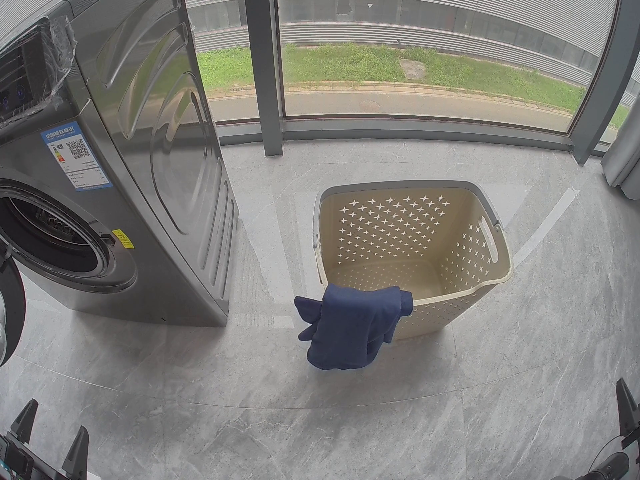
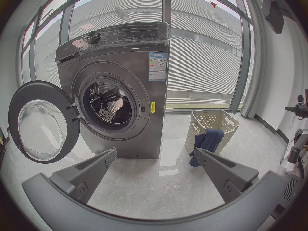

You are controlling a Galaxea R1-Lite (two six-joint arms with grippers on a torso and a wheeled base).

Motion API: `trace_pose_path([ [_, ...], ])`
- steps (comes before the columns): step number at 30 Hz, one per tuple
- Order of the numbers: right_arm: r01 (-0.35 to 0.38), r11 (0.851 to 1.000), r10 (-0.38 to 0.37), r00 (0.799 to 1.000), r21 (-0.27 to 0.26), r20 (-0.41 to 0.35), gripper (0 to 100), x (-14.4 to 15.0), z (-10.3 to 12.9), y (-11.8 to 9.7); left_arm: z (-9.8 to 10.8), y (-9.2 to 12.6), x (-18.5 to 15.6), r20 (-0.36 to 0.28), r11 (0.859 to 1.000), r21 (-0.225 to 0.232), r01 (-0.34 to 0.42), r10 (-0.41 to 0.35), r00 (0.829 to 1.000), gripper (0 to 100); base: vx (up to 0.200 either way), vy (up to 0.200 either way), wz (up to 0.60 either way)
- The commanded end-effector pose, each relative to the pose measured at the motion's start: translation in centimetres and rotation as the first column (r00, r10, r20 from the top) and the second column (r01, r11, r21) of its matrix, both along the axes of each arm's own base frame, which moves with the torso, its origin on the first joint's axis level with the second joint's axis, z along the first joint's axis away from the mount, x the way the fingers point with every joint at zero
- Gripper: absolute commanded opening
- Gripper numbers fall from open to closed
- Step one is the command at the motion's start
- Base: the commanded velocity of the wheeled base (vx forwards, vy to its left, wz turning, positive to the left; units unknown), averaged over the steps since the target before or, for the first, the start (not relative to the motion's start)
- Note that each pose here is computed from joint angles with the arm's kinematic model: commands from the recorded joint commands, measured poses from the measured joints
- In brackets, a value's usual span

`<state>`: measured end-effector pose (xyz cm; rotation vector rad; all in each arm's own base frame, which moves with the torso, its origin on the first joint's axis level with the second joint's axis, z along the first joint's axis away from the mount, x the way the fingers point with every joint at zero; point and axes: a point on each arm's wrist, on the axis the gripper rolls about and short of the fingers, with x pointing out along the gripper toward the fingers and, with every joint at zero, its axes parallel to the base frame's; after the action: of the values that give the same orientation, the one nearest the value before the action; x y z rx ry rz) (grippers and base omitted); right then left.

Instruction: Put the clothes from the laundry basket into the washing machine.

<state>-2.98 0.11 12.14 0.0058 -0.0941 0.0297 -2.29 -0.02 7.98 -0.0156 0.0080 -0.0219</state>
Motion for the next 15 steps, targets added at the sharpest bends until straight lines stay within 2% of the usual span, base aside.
trace_pose_path([
  [1,-0.107,0.993,0.114,0.943,0.038,-0.311,100,4.8,1.5,0.2,-0.5,0.0,0.0,0.0,1.0,0.0,0.001,-0.001,1.0,100,0.0,0.0,0.0],
  [3,-0.129,0.99,0.138,0.926,0.049,-0.352,100,7.0,2.1,0.2,-0.5,0.0,0.0,0.0,1.0,-0.003,0.0,0.0,1.0,100,0.0,0.0,0.0],
  [4,-0.149,0.987,0.16,0.907,0.059,-0.388,100,9.0,2.1,0.3,-0.5,0.0,0.0,0.0,1.0,-0.003,0.0,0.0,1.0,100,0.0,0.0,0.0],
  [5,-0.153,0.986,0.165,0.904,0.062,-0.395,100,9.4,2.1,0.4,-0.5,0.0,0.0,0.0,1.0,-0.003,0.0,0.0,1.0,100,0.0,0.0,0.0],
  [6,-0.171,0.982,0.189,0.885,0.079,-0.425,100,11.5,1.9,0.6,-0.5,0.0,0.0,0.0,1.0,-0.003,0.0,0.0,1.0,100,0.0,0.0,0.0],
  [8,-0.189,0.977,0.215,0.874,0.101,-0.436,100,13.3,1.8,1.0,-0.5,0.0,0.0,0.0,1.0,-0.003,0.0,0.0,1.0,100,0.0,0.0,0.0],
  [9,-0.196,0.972,0.235,0.868,0.132,-0.437,100,15.0,1.6,1.4,-0.5,0.0,0.0,0.0,1.0,-0.003,0.0,0.0,1.0,100,0.0,0.0,0.0],
  [11,-0.214,0.962,0.269,0.854,0.172,-0.445,100,16.4,1.1,2.1,-0.5,0.0,0.0,0.0,1.0,-0.003,0.0,0.0,1.0,100,0.0,0.0,0.0],
  [12,-0.243,0.95,0.308,0.836,0.197,-0.455,100,16.7,0.8,2.8,-0.5,0.0,0.0,0.0,1.0,-0.003,0.0,0.0,1.0,100,0.0,0.0,0.0],
  [14,-0.251,0.947,0.317,0.83,0.201,-0.459,100,16.8,0.7,3.0,-0.5,0.0,0.0,0.0,1.0,-0.003,0.001,-0.001,1.0,100,0.0,0.0,0.0],
  [15,-0.264,0.938,0.344,0.803,0.225,-0.488,100,17.3,0.2,4.1,-0.5,0.0,0.0,0.0,1.0,-0.004,0.0,0.0,1.0,100,0.0,0.0,0.0],
])
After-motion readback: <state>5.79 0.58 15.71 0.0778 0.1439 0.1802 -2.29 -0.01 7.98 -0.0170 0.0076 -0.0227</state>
